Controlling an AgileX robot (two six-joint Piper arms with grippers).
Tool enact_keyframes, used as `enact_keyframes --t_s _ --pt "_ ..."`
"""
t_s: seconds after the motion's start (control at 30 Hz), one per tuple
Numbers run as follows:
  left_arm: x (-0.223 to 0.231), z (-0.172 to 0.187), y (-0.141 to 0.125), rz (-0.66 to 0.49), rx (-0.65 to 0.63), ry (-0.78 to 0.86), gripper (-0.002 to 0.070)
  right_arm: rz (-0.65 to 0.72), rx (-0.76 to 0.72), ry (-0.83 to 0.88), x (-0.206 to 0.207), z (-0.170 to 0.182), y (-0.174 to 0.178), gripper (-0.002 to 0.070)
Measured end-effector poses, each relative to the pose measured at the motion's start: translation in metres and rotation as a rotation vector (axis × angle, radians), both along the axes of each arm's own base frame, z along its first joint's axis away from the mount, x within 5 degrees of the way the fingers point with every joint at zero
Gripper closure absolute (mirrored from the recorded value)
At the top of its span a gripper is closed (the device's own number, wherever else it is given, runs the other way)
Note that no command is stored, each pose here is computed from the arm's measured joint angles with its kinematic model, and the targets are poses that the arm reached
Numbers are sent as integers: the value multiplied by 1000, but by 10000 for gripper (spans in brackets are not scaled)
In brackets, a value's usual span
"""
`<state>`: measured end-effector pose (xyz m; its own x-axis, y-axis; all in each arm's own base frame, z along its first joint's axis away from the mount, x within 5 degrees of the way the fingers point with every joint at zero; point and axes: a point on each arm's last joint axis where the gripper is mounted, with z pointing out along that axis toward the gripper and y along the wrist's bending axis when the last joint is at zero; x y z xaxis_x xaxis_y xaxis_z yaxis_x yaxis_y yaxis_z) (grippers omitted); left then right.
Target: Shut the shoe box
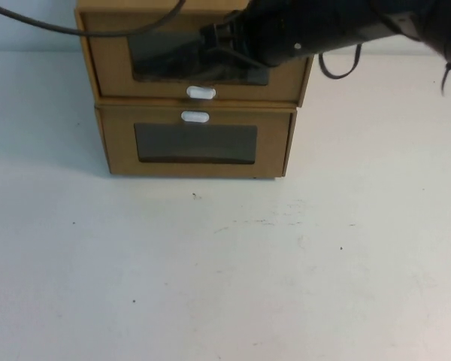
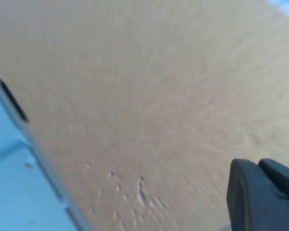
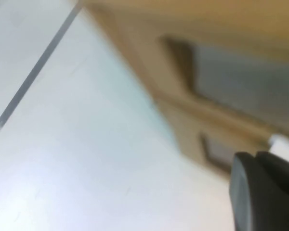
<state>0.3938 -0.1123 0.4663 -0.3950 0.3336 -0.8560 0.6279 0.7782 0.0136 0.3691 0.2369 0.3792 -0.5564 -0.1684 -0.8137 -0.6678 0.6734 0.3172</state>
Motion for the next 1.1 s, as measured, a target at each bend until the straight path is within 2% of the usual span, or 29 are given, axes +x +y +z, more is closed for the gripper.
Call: enact_keyframes --t_s 0.1,0.2,0.37,0.43,0.67,0.83,0.9,1.1 --pt "-37 29 11 16 39 -64 677 27 -61 -8 -27 29 -15 687" --pt "-85 51 24 60 54 -146 677 -17 -168 -44 -59 57 -37 687" --pt "-163 43 47 161 16 -304 677 -138 -254 -73 -124 77 -77 687" --pt "-198 23 57 205 -12 -372 677 -174 -261 -65 -150 72 -94 687" --pt "-296 -88 83 305 -73 -485 677 -229 -236 -76 -228 31 -146 687" --pt "-358 -159 100 364 -137 -731 677 -289 -189 -169 -275 -11 -181 687" --pt "-363 -175 102 374 -120 -777 677 -332 -143 -225 -289 -26 -192 687" --pt "-344 -200 98 350 -31 -610 677 -405 -17 -365 -318 -72 -215 687"
